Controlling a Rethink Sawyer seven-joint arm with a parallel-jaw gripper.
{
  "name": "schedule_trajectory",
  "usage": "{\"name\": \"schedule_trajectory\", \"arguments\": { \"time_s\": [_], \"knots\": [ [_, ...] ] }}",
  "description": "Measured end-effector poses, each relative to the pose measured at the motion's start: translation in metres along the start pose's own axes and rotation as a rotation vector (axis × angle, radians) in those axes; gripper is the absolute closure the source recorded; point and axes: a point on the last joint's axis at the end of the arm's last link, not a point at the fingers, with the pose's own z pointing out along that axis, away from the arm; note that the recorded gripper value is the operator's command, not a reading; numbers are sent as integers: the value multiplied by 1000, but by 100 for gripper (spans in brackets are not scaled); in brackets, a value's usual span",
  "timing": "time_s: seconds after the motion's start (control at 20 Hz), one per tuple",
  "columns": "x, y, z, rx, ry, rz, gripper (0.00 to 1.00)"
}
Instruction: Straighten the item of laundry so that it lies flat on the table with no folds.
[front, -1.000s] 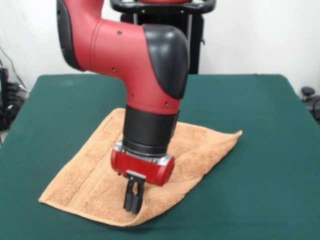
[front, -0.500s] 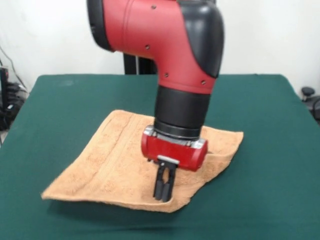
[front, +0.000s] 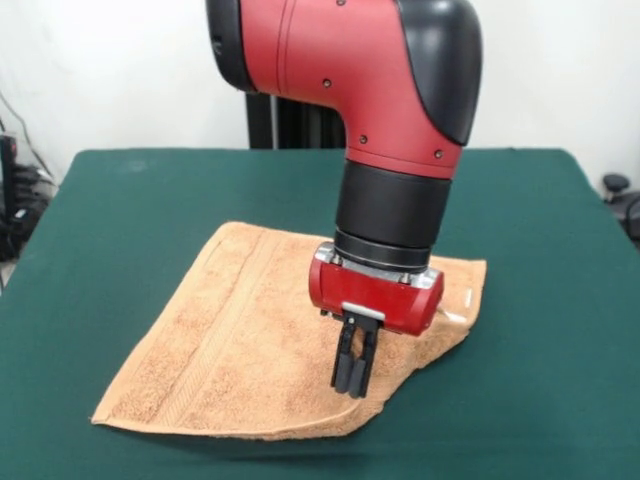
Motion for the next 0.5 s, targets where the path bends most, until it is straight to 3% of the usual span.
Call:
{"name": "schedule_trajectory", "arguments": {
  "time_s": [0.5],
  "knots": [
    [6, -3, 1, 5, 13, 9, 100]
  ]
}}
